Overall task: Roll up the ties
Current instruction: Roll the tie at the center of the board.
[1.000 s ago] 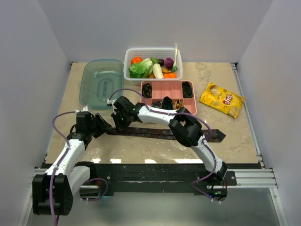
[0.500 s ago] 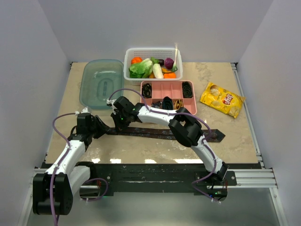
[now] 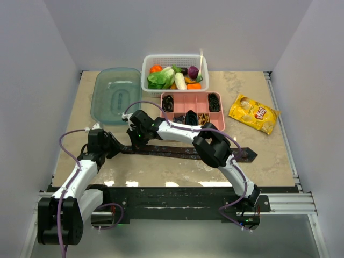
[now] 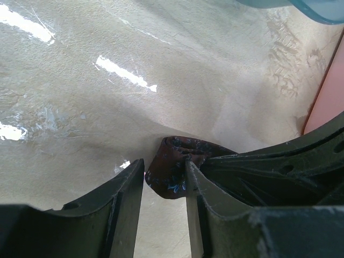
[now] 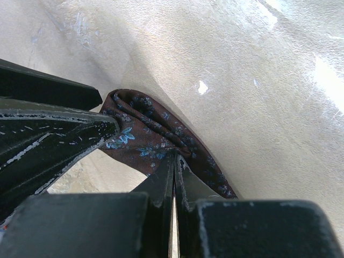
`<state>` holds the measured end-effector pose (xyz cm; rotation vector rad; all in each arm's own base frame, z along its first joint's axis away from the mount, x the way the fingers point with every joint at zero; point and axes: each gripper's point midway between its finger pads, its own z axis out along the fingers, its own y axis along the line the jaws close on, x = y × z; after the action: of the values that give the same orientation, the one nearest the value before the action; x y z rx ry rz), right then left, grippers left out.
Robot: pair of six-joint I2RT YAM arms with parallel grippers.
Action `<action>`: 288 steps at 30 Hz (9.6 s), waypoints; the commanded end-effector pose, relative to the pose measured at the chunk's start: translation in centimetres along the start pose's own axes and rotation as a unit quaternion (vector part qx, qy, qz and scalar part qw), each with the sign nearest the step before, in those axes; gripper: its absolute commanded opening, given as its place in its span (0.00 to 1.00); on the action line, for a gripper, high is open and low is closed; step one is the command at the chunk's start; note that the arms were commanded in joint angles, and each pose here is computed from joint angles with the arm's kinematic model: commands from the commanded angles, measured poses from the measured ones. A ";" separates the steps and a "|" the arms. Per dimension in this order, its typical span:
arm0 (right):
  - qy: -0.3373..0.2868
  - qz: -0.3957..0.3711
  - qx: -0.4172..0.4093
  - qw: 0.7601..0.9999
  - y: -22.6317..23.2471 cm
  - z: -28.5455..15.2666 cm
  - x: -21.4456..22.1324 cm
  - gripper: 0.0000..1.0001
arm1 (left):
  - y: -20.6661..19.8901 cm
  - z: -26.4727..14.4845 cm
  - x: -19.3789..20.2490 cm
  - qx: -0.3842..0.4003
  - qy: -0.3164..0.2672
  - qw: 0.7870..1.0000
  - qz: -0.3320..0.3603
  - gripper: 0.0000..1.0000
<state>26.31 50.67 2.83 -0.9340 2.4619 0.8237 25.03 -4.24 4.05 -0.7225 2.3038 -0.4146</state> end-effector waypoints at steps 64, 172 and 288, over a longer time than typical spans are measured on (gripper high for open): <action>-0.022 0.010 -0.050 0.998 2.6 -0.1 -2.4 0.00 | -6.2 -1.1 -1.9 0.077 -0.005 0.994 0.074 0.00; -0.065 0.067 -0.029 0.995 -4.2 -11.2 -1.2 0.00 | -11.6 -1.5 3.7 -0.043 -0.027 0.968 0.247 0.67; -0.057 0.013 0.037 0.998 -2.4 -5.4 -4.6 0.03 | -4.8 0.4 3.0 -0.051 -0.046 0.989 0.133 0.00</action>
<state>29.09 47.59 4.27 -0.8335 2.4843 0.7591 24.53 -9.44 3.78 -0.4580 2.3529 -0.1016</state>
